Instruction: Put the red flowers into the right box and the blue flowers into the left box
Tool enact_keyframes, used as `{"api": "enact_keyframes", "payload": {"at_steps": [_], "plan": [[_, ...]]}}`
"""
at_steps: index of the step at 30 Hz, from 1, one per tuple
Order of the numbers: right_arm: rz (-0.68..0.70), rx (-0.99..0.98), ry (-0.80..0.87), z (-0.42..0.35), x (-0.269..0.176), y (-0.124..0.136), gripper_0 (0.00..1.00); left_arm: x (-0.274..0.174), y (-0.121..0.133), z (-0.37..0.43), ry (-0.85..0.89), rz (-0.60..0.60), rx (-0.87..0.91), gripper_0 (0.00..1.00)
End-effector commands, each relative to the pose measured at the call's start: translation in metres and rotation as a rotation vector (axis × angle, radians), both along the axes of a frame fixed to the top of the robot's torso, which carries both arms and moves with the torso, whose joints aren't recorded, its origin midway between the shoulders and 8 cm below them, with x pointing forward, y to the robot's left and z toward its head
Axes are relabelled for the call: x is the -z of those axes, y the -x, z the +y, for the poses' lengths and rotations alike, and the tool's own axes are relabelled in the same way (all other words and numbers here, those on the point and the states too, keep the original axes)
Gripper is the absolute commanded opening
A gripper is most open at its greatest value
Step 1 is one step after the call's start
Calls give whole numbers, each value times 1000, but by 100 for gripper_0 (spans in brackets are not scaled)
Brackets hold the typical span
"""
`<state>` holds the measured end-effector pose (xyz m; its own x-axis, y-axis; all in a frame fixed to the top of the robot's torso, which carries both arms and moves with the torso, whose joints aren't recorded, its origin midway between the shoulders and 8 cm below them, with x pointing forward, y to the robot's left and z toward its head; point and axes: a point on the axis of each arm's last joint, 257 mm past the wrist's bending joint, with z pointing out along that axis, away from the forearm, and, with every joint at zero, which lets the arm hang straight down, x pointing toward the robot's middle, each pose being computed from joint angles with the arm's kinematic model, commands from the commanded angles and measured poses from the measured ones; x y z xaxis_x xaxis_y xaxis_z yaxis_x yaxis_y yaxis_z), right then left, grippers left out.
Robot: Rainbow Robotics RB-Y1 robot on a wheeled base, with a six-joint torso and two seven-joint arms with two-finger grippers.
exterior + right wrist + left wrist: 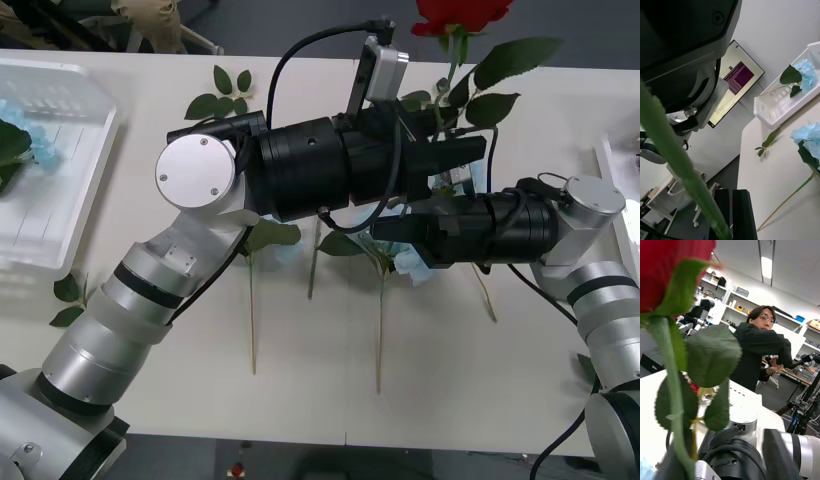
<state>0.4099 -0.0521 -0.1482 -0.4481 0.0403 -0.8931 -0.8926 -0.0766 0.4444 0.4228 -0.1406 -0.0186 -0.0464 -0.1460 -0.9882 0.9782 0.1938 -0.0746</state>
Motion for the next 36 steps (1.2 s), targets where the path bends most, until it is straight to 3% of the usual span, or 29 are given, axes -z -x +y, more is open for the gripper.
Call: {"api": "enact_keyframes", "payload": {"at_steps": [1, 14, 28, 29, 32, 33, 36], "plan": [[-62, -18, -3, 10, -19, -4, 0, -17, 11, -4, 6, -98, 12, 100], [-84, 28, 70, -24, -11, -14, 0, -17, 11, -4, 6, -98, 12, 100], [-90, 232, 436, -180, 22, -36, 0, -17, 11, -4, 6, -98, 12, 100], [-85, 252, 471, -192, 24, -38, 0, 2, -1, 4, 0, -53, -25, 100], [-85, 252, 471, -192, 24, -38, 0, 2, -1, 4, 0, -53, -25, 100], [-68, 327, 606, -236, 33, -46, 0, 5, -10, 19, -6, -54, -55, 100], [-57, 384, 701, -267, 38, -52, 0, 6, -17, 42, -61, -95, -74, 100]]}}
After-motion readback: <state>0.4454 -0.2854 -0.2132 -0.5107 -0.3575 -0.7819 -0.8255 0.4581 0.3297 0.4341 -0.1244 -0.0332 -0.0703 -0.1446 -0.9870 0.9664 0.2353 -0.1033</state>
